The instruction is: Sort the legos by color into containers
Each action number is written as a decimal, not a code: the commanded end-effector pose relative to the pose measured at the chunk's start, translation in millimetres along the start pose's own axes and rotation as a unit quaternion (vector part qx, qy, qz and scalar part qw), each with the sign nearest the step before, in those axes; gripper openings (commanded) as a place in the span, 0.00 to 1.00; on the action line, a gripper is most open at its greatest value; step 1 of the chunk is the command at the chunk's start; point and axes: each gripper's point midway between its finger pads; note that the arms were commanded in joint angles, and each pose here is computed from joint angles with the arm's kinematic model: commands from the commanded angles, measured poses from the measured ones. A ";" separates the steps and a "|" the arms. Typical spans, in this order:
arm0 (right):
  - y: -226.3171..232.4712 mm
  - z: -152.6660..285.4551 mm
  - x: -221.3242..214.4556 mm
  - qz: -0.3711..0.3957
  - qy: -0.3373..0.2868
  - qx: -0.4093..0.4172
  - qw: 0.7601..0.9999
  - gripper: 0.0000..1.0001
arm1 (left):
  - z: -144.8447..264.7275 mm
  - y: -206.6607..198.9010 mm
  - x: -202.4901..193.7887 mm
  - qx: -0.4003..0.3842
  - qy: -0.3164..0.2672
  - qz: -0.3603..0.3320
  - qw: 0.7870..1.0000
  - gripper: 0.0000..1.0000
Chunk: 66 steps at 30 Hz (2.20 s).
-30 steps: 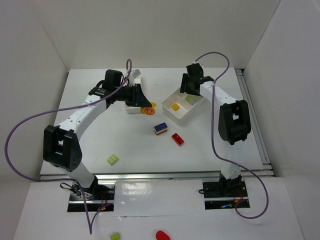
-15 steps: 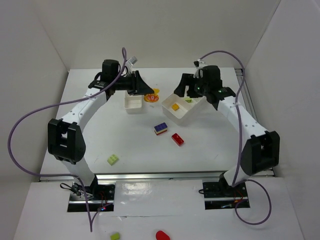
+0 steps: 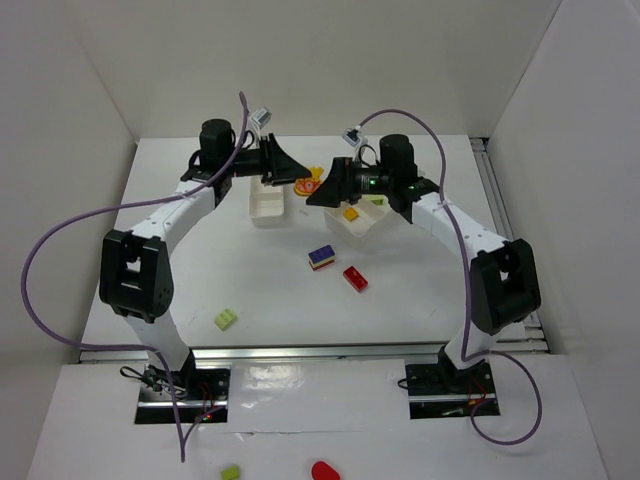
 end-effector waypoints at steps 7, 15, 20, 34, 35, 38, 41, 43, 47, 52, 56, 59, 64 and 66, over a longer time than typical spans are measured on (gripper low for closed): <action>44.6 -11.2 25.8 -0.008 -0.037 0.116 0.993 0.76 | 3.2 -18.4 -8.2 -0.060 0.007 -0.012 0.998 0.00; 39.6 -16.7 10.1 -0.037 -0.012 0.125 0.991 0.09 | 3.2 -19.1 -7.4 -0.060 0.007 -0.013 0.998 0.00; 5.6 -24.2 -14.4 -0.018 0.027 0.042 0.999 0.04 | 4.1 -19.0 5.6 -0.053 -0.006 -0.021 0.998 0.00; -99.8 85.8 -5.1 -0.074 -0.124 -0.305 0.941 0.04 | -46.5 44.2 -5.6 0.113 0.036 -0.028 0.993 0.00; -104.9 89.6 -7.0 -0.078 -0.125 -0.321 0.936 0.04 | -54.2 54.0 -8.3 0.123 0.043 -0.024 0.991 0.00; -118.8 104.9 2.2 -0.082 -0.154 -0.368 0.913 0.06 | -78.4 71.0 -26.1 0.157 0.070 -0.026 0.985 0.00; -129.8 104.7 6.2 -0.084 -0.158 -0.386 0.905 0.06 | -91.1 86.7 -36.7 0.186 0.091 -0.028 0.978 0.00; -133.3 100.0 13.3 -0.083 -0.160 -0.385 0.905 0.09 | -102.7 95.6 -38.9 0.200 0.100 -0.036 0.974 0.00; -157.2 90.9 16.3 -0.084 -0.155 -0.402 0.899 0.13 | -117.0 101.2 -37.9 0.210 0.108 -0.044 0.971 0.00; -163.0 84.1 24.3 -0.075 -0.149 -0.401 0.901 0.58 | -115.1 104.7 -38.1 0.224 0.117 -0.039 0.967 0.42; -160.2 83.8 24.4 -0.069 -0.149 -0.395 0.904 0.70 | -105.8 91.7 -28.6 0.233 0.109 -0.057 0.965 0.78; -155.2 89.6 23.2 -0.061 -0.153 -0.397 0.903 0.70 | -98.3 81.1 -23.5 0.236 0.109 -0.070 0.963 0.80; -114.5 75.6 17.0 0.004 -0.143 -0.377 0.915 0.65 | -73.8 49.8 1.5 0.257 0.082 -0.093 0.958 0.79; -94.2 48.4 -5.8 0.038 -0.100 -0.356 0.928 0.67 | -46.1 51.2 3.2 0.297 0.075 -0.083 0.948 0.77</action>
Point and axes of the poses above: each gripper's point midway between its finger pads, its own z axis back along the fingers, its own y axis along the line the jaws close on, x = y × z, and after that the axes turned 11 degrees about -z, right-handed
